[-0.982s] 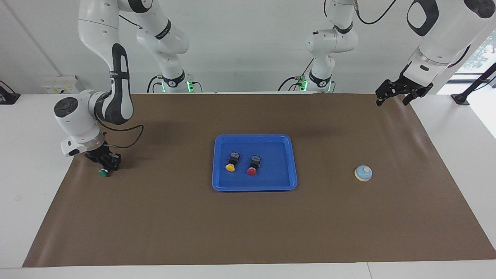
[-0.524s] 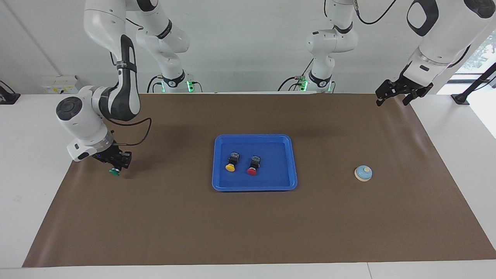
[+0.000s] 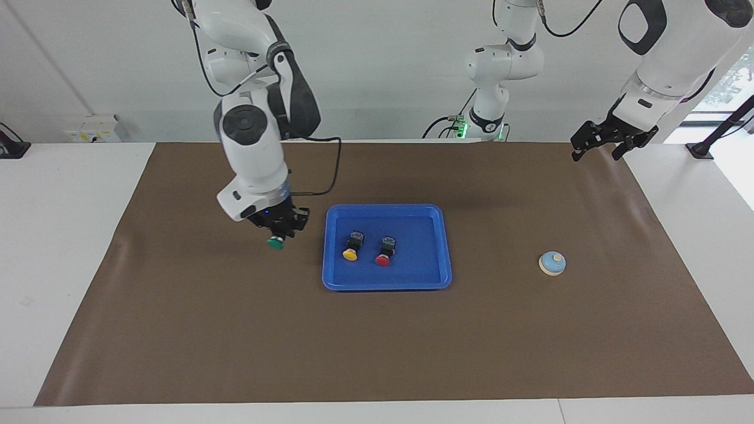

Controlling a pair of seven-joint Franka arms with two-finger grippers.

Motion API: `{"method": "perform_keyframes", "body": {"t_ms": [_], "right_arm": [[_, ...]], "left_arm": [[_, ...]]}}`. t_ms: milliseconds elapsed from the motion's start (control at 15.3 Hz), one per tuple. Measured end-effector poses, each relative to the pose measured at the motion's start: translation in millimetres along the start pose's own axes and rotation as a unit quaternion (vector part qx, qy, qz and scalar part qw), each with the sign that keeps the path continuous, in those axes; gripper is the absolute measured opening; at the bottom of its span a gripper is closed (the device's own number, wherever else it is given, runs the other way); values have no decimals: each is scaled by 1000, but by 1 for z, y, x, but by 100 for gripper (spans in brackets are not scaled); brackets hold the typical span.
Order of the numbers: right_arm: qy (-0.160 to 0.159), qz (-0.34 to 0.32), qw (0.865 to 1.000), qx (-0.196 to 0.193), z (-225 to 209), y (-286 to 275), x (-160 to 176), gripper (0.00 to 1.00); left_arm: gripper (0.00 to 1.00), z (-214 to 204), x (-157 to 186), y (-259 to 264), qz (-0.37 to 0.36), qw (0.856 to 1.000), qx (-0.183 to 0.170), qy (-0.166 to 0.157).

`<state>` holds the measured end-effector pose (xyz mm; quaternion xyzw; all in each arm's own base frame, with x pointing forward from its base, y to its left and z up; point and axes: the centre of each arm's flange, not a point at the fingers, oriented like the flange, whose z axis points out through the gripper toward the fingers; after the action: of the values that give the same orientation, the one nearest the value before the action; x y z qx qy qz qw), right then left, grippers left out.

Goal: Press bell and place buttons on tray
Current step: 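Carry the green button with the right gripper into the tray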

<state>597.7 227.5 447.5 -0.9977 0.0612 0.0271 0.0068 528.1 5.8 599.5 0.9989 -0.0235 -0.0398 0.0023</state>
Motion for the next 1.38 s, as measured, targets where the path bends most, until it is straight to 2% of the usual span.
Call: {"method": "perform_keyframes", "body": {"t_ms": [262, 524, 851, 1375], "right_arm": [[0, 17, 1000, 19, 12, -116, -28, 40], [4, -2, 1000, 20, 61, -189, -41, 40], [17, -36, 999, 30, 99, -235, -65, 40], [18, -44, 998, 28, 146, -255, -74, 40]], "left_arm": [[100, 0, 0, 0, 0, 1000, 0, 0], [100, 0, 0, 0, 0, 1000, 0, 0], [100, 0, 0, 0, 0, 1000, 0, 0], [100, 0, 0, 0, 0, 1000, 0, 0]]}}
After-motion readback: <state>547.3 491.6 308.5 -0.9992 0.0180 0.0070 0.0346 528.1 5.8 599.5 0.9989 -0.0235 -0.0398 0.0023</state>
